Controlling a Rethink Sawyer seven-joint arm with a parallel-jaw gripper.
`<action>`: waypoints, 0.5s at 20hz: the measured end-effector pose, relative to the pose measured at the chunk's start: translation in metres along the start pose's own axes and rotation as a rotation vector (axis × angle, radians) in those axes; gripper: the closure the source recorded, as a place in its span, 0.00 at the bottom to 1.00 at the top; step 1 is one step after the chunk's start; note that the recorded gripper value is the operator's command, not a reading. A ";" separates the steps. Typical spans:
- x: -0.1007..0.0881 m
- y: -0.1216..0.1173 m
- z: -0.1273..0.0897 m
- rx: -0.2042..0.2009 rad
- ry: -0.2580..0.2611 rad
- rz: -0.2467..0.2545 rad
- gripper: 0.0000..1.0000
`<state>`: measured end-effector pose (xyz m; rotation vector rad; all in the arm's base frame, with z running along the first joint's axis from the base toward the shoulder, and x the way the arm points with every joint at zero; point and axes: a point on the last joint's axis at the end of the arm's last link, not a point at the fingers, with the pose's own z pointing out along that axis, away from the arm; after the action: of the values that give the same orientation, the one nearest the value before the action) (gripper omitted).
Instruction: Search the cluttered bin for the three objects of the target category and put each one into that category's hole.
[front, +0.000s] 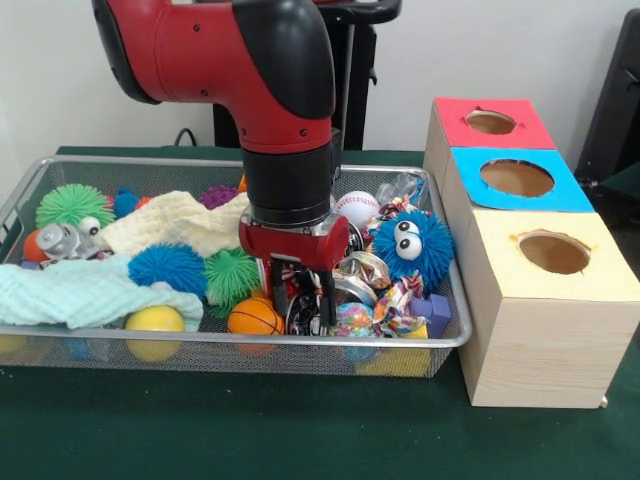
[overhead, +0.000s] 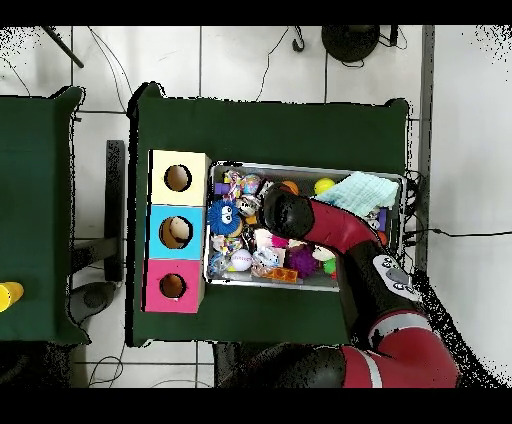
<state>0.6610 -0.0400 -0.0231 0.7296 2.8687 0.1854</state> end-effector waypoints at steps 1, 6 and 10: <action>0.001 0.000 0.000 0.000 0.003 0.001 0.00; 0.002 0.000 0.000 0.000 0.014 0.010 0.00; 0.007 -0.001 -0.001 0.017 0.036 0.018 0.00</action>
<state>0.6545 -0.0374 -0.0236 0.7630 2.9023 0.1795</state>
